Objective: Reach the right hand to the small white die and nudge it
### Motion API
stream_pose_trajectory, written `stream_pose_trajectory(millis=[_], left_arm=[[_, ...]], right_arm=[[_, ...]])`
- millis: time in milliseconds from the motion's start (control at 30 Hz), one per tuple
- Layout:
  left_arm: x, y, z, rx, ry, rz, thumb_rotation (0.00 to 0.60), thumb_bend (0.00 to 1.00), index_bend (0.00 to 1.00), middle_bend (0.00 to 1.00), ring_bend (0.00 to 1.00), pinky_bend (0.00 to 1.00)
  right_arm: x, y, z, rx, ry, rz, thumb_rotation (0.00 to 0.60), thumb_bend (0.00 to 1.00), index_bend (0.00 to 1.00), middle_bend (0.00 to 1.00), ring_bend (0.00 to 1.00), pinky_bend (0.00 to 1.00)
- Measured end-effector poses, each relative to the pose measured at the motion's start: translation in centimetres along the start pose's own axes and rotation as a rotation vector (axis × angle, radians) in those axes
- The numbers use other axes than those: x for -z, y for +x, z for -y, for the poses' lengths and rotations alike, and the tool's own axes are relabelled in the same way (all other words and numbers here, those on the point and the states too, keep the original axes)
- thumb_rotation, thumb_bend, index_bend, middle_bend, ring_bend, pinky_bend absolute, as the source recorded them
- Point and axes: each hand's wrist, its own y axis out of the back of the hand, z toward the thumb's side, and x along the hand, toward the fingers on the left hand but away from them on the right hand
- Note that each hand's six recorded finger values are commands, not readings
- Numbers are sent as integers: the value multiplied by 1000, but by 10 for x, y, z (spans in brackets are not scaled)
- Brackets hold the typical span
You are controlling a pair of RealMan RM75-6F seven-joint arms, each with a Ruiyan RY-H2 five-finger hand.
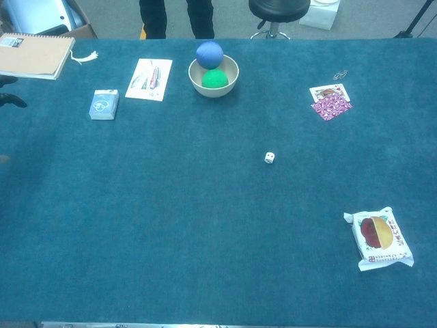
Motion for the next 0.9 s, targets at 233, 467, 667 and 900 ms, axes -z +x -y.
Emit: stream_pose_trajectory(millis=[233, 467, 667, 900], left_arm=[[-2, -1, -1, -4, -2, 3, 600, 21, 215, 0, 0, 237], [-1, -1, 1, 1, -9, -3, 600, 21, 215, 0, 0, 237], [-4, 2, 5, 12, -15, -1, 600, 21, 215, 0, 0, 237], [-9, 2, 3, -1, -24, 14, 600, 21, 215, 0, 0, 237]], right_arm=[[3, 1, 1, -9, 5, 16, 600, 392, 452, 422, 393, 415], [0, -2, 1, -14, 4, 6, 600, 392, 452, 422, 393, 416], [-9, -11, -1, -20, -2, -25, 600, 392, 452, 422, 393, 475], [-31, -25, 1, -47, 3, -98, 600, 392, 452, 555, 578, 689]])
